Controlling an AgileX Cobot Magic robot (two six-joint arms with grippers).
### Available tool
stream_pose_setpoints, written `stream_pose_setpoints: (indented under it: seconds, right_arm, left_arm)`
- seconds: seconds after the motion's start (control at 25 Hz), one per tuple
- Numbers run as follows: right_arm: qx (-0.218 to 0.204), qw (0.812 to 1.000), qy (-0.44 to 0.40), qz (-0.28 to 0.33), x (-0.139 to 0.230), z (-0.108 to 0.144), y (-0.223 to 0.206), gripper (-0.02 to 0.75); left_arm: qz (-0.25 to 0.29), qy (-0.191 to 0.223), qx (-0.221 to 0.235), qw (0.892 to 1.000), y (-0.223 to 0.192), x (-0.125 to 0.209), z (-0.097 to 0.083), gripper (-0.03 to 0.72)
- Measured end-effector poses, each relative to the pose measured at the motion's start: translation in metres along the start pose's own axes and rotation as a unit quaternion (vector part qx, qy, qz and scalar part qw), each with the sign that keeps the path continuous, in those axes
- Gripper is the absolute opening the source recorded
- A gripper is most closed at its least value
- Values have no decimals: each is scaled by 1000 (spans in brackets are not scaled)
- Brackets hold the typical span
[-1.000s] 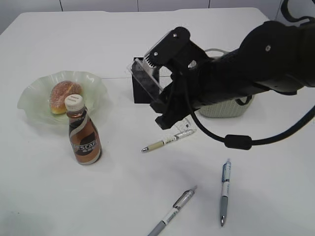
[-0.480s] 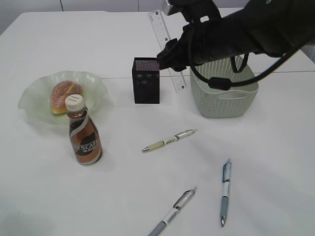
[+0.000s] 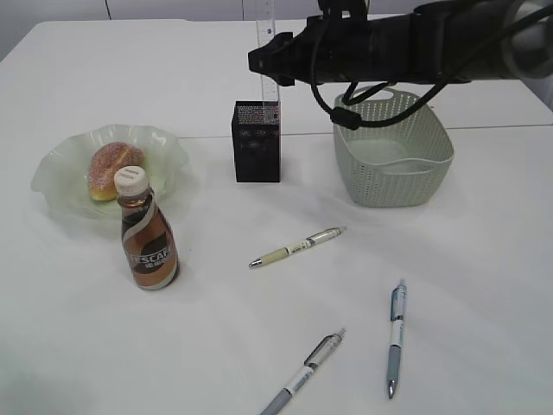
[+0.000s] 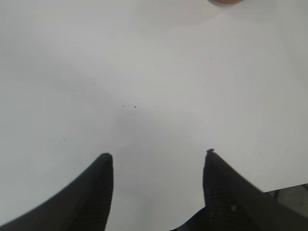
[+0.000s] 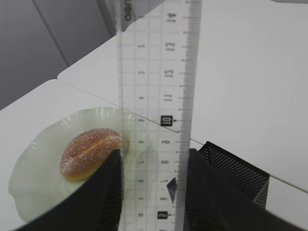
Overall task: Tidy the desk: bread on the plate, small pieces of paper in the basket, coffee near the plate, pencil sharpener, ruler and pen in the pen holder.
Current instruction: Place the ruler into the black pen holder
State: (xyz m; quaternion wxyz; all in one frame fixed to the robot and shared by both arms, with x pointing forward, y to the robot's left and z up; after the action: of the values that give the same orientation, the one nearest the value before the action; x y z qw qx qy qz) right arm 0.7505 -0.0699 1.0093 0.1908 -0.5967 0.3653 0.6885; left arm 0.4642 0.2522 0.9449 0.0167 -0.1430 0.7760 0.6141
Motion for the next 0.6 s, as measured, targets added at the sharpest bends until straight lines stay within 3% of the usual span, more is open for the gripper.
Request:
stream_pose_setpoints:
  seconds: [0.32, 0.6]
  right_arm:
    - [-39, 997, 63, -16, 20, 0, -30, 280]
    - [-31, 996, 69, -36, 23, -28, -46, 279]
  left_arm:
    - [0, 0, 0, 1000, 0, 0, 0, 434]
    - [0, -2, -3, 1000, 0, 0, 1, 434]
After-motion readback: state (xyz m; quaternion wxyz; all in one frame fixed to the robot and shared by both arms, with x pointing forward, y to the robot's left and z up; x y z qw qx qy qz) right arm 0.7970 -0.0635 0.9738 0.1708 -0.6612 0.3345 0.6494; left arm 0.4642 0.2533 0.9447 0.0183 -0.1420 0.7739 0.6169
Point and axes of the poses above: a point on each arm's last joint axis where the gripper is mounted, y pointing back along that axis away from the gripper, z along the wrist's bending axis when the last joint is at zero, x = y × z, the point moved 8 cm from there along -y, pointing out along that axis toward the gripper, and after that the axes turned 9 degrees about y, right-handed, at the moved point
